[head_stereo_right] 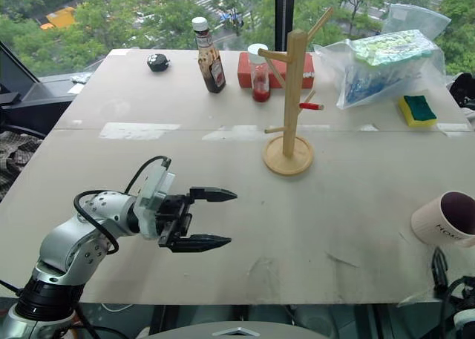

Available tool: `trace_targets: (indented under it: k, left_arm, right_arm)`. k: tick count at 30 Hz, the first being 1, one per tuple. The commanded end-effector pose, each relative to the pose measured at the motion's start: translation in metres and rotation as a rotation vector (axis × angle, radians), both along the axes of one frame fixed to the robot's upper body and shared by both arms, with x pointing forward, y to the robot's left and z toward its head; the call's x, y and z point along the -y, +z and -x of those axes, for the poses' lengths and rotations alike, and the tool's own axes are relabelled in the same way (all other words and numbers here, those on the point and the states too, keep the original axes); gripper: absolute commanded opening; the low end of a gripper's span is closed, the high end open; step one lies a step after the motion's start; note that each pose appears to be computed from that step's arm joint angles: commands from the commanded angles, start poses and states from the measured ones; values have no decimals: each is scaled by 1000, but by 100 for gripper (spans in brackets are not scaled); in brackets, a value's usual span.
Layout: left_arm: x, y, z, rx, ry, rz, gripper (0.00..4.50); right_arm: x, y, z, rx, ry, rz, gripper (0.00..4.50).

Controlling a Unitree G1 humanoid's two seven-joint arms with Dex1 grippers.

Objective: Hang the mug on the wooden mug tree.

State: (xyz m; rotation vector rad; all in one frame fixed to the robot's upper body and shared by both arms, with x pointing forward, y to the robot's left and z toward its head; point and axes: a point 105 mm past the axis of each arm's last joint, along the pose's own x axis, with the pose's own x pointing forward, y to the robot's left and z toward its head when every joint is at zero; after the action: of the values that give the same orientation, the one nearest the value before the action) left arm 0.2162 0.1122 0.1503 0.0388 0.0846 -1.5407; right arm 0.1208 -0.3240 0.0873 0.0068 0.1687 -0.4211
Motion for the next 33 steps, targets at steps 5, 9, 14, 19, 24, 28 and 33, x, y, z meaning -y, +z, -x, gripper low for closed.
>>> trace_targets:
  k: [5, 9, 14, 19, 24, 28, 33]
  left_arm:
    - [2, 6, -1, 55, 0, 13, 445]
    - [3, 7, -1, 67, 14, 15, 445]
    - [6, 11, -1, 74, 26, 17, 450]
    - [5, 11, 1, 74, 34, 13, 450]
    - [8, 16, 1, 77, 36, 9, 450]
    - [9, 19, 0, 80, 40, 7, 450]
    - [10, 21, -1, 84, 42, 7, 450]
  right_arm:
    - [11, 12, -5, 15, -85, 2, 450]
    - [14, 14, -10, 12, -107, 1, 450]
    - [24, 12, -8, -8, -131, 3, 283]
    - [31, 9, -8, -17, -136, 3, 191]
    - [35, 1, -16, -14, -122, -14, 191]
    - [42, -5, -23, -12, -117, -24, 191]
    - [55, -15, -37, -25, -120, -19, 191]
